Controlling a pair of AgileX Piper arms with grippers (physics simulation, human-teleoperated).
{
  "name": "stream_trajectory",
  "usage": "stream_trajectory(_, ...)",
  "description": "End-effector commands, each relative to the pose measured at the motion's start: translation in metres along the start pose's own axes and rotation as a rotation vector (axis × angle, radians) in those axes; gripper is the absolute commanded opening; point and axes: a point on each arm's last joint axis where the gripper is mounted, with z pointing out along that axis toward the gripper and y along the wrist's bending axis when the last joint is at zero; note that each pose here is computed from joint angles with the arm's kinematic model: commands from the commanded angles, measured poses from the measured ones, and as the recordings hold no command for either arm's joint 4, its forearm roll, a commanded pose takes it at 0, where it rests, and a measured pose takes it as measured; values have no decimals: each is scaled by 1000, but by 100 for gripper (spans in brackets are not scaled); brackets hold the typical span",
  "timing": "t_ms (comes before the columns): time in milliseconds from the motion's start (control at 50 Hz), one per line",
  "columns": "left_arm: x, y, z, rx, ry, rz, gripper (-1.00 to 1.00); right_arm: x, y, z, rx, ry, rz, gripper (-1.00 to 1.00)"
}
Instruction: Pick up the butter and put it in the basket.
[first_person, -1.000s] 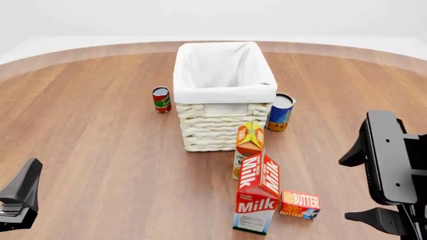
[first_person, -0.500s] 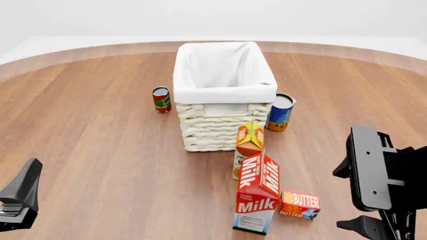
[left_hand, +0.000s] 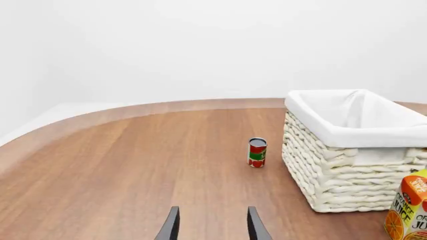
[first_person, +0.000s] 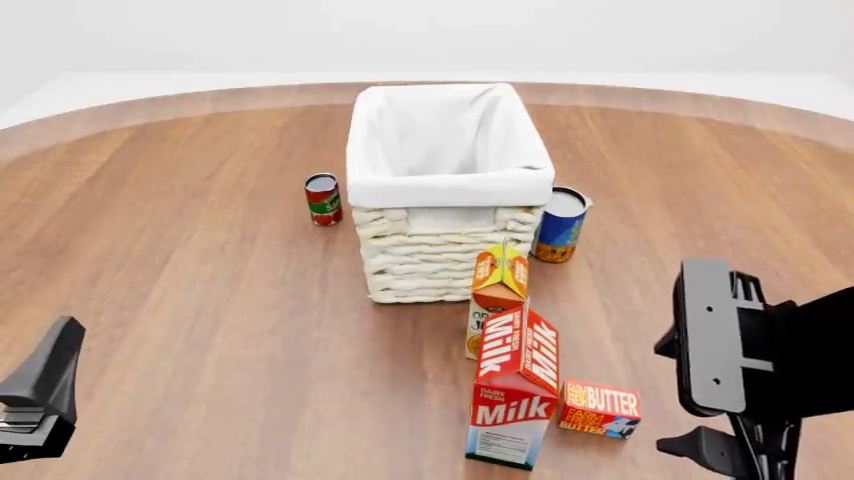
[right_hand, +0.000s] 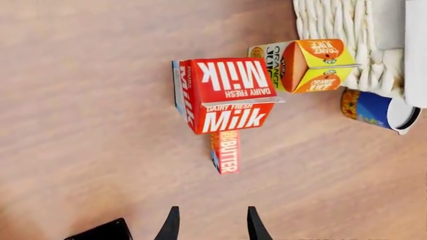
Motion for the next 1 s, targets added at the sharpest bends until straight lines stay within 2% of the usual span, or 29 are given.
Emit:
stream_trajectory(20,0,0,0,0,0,0,100,-1,-10,5,24,-3,25,100)
stream_trajectory(760,0,0,0,0,0,0,100,-3,-17,41,35,-4,65,100)
stream_trajectory(1000,0,0,0,0,0,0,100,-2,-14,51,31,-5,81,100)
